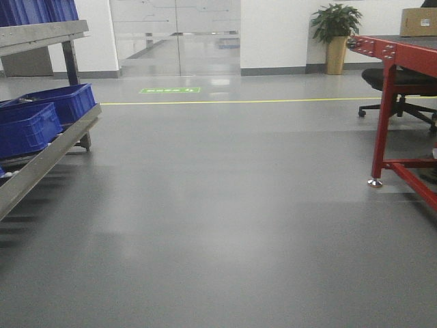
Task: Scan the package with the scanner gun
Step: 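Drive the base forward past the blue bins to the red-framed table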
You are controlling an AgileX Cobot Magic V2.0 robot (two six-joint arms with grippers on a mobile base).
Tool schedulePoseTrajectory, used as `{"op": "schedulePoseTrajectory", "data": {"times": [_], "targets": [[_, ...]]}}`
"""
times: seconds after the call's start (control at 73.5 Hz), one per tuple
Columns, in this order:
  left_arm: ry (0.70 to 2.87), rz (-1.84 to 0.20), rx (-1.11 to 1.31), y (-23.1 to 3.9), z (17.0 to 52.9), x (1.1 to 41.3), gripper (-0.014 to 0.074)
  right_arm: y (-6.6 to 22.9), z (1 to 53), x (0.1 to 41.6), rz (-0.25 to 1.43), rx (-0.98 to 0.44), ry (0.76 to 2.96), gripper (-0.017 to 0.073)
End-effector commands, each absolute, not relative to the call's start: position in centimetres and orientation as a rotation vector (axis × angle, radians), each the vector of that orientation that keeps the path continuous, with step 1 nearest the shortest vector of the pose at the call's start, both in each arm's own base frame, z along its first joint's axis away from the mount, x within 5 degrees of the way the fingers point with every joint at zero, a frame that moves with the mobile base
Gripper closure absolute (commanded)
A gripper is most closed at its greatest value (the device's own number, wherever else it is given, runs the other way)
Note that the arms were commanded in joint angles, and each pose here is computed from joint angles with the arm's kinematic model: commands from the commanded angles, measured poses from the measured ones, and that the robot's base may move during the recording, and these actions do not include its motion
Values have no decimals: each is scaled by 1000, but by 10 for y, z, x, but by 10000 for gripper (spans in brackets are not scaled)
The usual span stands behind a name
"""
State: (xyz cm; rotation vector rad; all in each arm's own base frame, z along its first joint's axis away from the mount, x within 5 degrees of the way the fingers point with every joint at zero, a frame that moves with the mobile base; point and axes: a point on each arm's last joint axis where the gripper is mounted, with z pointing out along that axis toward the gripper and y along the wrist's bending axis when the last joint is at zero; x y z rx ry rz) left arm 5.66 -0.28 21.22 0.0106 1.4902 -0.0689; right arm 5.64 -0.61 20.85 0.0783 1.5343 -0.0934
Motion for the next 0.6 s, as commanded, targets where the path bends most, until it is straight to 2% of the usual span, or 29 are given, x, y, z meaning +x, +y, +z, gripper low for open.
{"op": "schedulePoseTrajectory", "data": {"times": [0.0, 0.585], "targets": [[1466, -72, 12, -3, 215, 56, 705, -6, 210, 56, -105, 75, 1513, 727], [1466, -72, 12, -3, 215, 56, 705, -6, 210, 56, -105, 75, 1513, 727]]}}
